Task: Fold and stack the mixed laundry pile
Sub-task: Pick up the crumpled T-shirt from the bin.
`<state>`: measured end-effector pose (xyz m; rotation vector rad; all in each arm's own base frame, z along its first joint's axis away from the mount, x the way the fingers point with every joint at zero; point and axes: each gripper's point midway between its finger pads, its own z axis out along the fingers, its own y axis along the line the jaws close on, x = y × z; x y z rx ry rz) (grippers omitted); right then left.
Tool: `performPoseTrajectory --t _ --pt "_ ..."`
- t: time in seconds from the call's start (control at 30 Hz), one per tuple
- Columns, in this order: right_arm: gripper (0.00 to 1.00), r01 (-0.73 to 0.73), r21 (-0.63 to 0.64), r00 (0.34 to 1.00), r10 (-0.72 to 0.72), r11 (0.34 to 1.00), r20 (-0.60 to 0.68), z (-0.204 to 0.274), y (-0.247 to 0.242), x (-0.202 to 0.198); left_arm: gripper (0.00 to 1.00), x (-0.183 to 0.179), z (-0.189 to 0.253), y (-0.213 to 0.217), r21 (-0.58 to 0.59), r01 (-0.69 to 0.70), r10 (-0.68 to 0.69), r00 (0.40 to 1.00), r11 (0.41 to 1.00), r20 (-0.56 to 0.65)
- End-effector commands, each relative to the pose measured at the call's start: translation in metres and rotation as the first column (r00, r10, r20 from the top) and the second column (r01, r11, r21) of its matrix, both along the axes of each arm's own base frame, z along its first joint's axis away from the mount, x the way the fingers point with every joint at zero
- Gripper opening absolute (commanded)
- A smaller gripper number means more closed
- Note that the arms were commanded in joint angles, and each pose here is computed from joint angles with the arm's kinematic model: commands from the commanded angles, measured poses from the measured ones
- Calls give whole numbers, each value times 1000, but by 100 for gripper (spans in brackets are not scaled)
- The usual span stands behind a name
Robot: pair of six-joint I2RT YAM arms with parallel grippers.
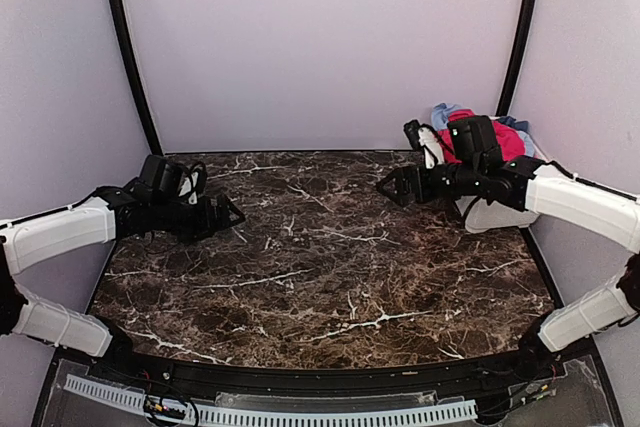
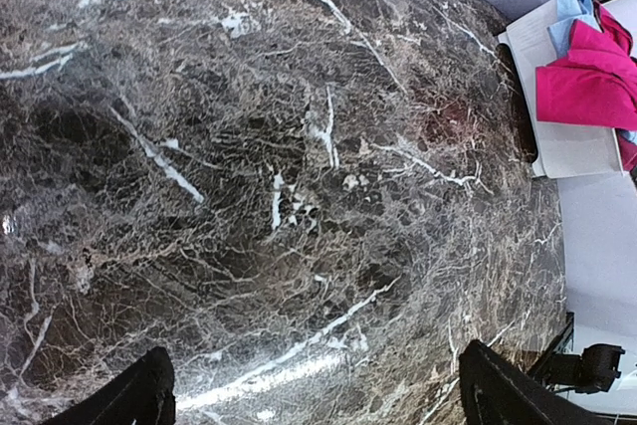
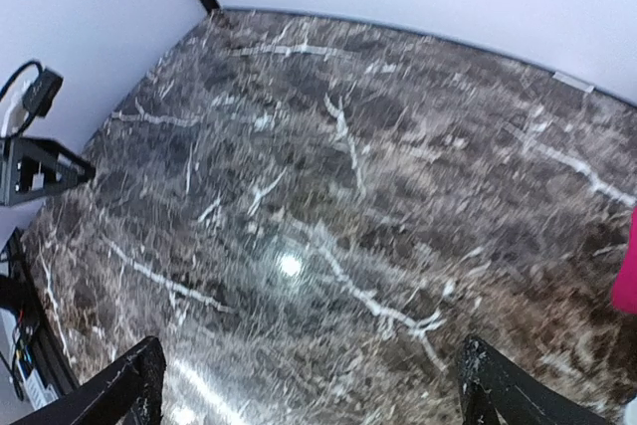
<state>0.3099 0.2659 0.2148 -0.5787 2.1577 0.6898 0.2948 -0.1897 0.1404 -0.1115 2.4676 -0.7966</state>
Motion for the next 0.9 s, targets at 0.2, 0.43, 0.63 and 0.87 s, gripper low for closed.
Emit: performPoseTrajectory --t 0.2,0.43,0.63,0.87 --pt "98 280 39 942 -282 959 183 115 -98 90 99 46 97 7 58 -78 62 969 995 241" --pt "99 489 -26 863 -479 872 159 116 -189 117 99 64 129 26 129 -193 149 945 973 291" --pt "99 636 -46 770 -631 770 92 88 -261 140 99 67 128 14 115 -138 102 956 984 275" --pt "98 708 -174 699 -714 684 40 38 -297 157 99 62 119 5 65 -105 86 965 992 249"
